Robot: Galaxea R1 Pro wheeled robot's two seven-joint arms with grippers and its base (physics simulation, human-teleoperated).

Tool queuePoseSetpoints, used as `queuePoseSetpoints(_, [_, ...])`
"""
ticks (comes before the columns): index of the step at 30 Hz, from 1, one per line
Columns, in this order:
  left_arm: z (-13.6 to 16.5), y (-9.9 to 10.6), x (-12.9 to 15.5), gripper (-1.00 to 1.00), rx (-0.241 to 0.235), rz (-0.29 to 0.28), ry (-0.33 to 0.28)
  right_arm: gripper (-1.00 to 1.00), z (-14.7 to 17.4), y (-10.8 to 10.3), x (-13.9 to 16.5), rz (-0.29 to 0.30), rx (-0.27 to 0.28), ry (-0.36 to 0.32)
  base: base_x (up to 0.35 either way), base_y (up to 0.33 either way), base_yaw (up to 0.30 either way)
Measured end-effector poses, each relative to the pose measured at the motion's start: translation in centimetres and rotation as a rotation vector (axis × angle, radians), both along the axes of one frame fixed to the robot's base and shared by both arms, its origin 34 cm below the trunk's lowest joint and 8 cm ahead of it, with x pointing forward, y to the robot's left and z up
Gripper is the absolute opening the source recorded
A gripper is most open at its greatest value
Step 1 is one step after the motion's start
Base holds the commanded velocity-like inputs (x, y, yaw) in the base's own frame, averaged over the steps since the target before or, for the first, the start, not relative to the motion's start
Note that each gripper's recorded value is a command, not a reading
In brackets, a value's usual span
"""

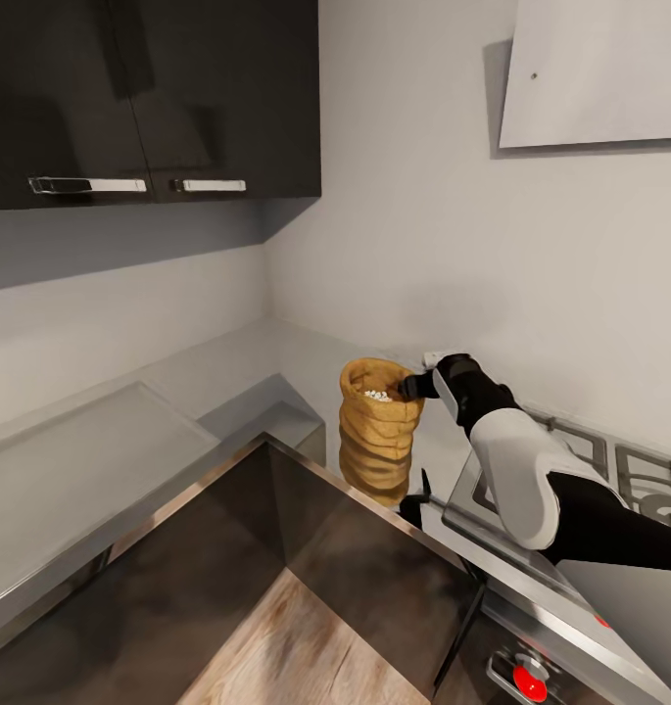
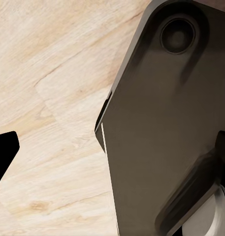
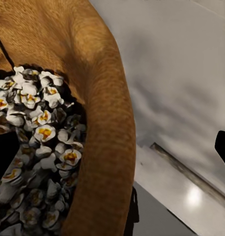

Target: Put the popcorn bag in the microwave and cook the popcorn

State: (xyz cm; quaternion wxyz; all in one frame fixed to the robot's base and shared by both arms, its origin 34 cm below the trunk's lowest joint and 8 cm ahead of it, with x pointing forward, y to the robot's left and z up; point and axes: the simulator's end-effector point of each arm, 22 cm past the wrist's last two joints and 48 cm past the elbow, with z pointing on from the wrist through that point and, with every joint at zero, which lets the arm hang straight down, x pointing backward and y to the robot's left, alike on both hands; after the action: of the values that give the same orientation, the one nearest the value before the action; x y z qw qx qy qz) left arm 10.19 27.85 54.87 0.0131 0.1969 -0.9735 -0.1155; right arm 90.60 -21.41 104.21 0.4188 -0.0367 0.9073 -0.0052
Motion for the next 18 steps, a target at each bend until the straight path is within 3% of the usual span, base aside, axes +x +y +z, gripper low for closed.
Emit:
queuePoseSetpoints(4, [0.00,0.00,0.00,1.00,0.000,-0.001,0.000,1.00,-0.02,-0.05,0.01,0.000,-0.003,-0.001,0.000,0.000,0.000])
queuePoseSetpoints(5, [0.00,0.00,0.00,1.00,0.000,0.000,0.000,-1.00,-0.02,-0.04,0.01,0.000,-0.003,-0.001,0.000,0.000,0.000])
queuePoseSetpoints(11, [0.00,0.00,0.00,1.00,0.000,0.001,0.000,-1.00,0.14,-0.39,0.08,0.000,-0.026,-0.005,0.000,0.000,0.000])
queuePoseSetpoints(18, [0.00,0.00,0.00,1.00,0.000,0.000,0.000,-1.00,0.08,-0.26,0.04,-0.001,-0.016,-0.003,0.000,0.000,0.000])
